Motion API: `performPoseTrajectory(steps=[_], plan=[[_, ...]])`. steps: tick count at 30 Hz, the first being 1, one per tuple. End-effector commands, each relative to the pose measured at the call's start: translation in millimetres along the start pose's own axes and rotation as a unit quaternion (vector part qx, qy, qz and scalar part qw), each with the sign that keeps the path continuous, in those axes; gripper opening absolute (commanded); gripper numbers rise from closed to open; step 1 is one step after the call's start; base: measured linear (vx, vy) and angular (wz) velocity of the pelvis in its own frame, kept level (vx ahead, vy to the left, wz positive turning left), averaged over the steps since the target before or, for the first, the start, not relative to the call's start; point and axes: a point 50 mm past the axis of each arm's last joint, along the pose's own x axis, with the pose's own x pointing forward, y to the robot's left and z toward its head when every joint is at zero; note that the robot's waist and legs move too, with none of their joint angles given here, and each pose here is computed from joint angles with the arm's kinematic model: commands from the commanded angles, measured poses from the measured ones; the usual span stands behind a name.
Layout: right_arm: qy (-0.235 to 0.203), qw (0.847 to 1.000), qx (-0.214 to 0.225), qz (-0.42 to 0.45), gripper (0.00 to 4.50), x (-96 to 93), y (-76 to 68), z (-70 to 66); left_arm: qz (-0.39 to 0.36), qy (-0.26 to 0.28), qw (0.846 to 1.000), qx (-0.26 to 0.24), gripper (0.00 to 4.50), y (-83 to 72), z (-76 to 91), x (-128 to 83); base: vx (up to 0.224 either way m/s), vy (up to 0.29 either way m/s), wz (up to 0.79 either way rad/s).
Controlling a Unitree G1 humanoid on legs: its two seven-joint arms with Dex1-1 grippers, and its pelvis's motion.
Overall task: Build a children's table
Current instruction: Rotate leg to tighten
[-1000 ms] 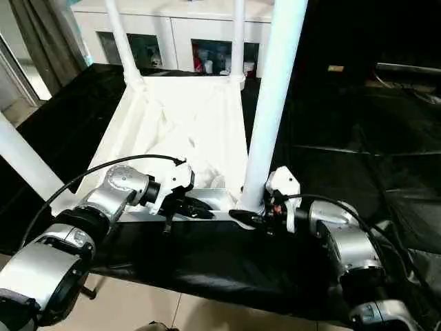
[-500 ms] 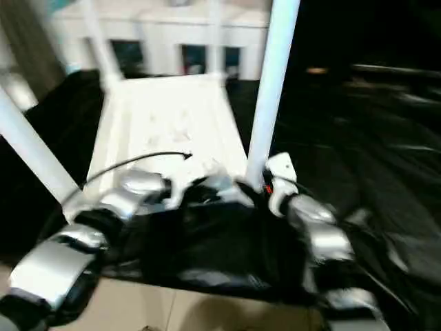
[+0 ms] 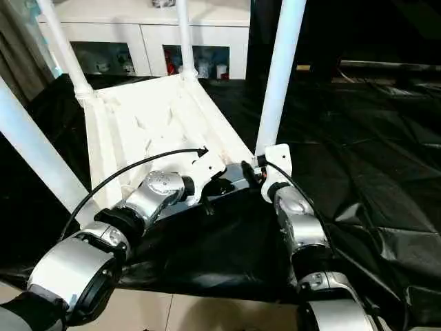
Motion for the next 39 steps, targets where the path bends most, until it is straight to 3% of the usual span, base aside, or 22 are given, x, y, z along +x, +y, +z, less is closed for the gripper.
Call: performPoseTrajectory(steps=[1, 6, 14, 22, 23, 25, 34, 36, 37, 38, 39], plan=[[-0.006, 0.993, -0.013, 0.115, 3.9, 1.8, 27.9, -0.3, -0.009, -0.024, 0.999, 0.021, 0.0, 3.8, 11.3, -2, 0.0, 0.0, 0.0], [-0.009, 0.965, -0.051, 0.258, 3.9, -24.3, 14.8, 6.1, -0.091, -0.008, 0.995, 0.038, 0.0, 8.4, -5.5, -23, 0.0, 0.0, 0.0], [0.024, 0.933, -0.07, 0.351, 3.9, -49.1, 1.0, 7.7, -0.212, 0.011, 0.976, 0.057, 0.0, 9.6, -23.4, -52, 0.0, 0.0, 0.0], [0.038, 0.921, -0.077, 0.381, 3.9, -54.6, 1.1, 8.7, -0.23, 0.013, 0.972, 0.054, 0.0, 15.6, -29.0, -68, 0.0, 0.0, 0.0], [0.039, 0.92, -0.077, 0.384, 3.63, -54.5, 2.0, 8.4, -0.228, 0.012, 0.972, 0.054, 0.0, 15.9, -28.9, -68, 0.0, 0.0, 0.0], [0.041, 0.917, -0.075, 0.389, 3.56, -54.2, 4.1, 8.1, -0.227, 0.01, 0.972, 0.054, 0.0, 16.4, -28.5, -69, 0.0, 0.0, 0.0], [0.044, 0.917, -0.056, 0.393, 2.83, -54.8, 10.2, 3.1, -0.217, -0.006, 0.975, 0.052, 0.0, 14.7, -24.6, -64, 0.0, 0.0, 0.0], [0.052, 0.943, -0.045, 0.326, 2.74, -46.9, 8.7, -6.7, -0.152, -0.016, 0.988, 0.039, 0.0, 18.7, -19.4, -55, 0.0, 0.0, 0.0], [0.052, 0.943, -0.045, 0.326, 2.74, -46.9, 8.7, -6.7, -0.152, -0.016, 0.988, 0.039, 0.0, 18.7, -19.4, -55, 0.0, 0.0, 0.0], [0.059, 0.967, -0.045, 0.242, 2.73, -36.5, 6.1, -15.8, -0.083, -0.026, 0.996, 0.022, 0.0, 23.3, -13.4, -46, 0.0, 0.0, 0.0], [0.059, 0.967, -0.045, 0.242, 2.72, -36.5, 6.1, -15.8, -0.083, -0.026, 0.996, 0.022, 0.0, 23.3, -13.4, -46, 0.0, 0.0, 0.0]])
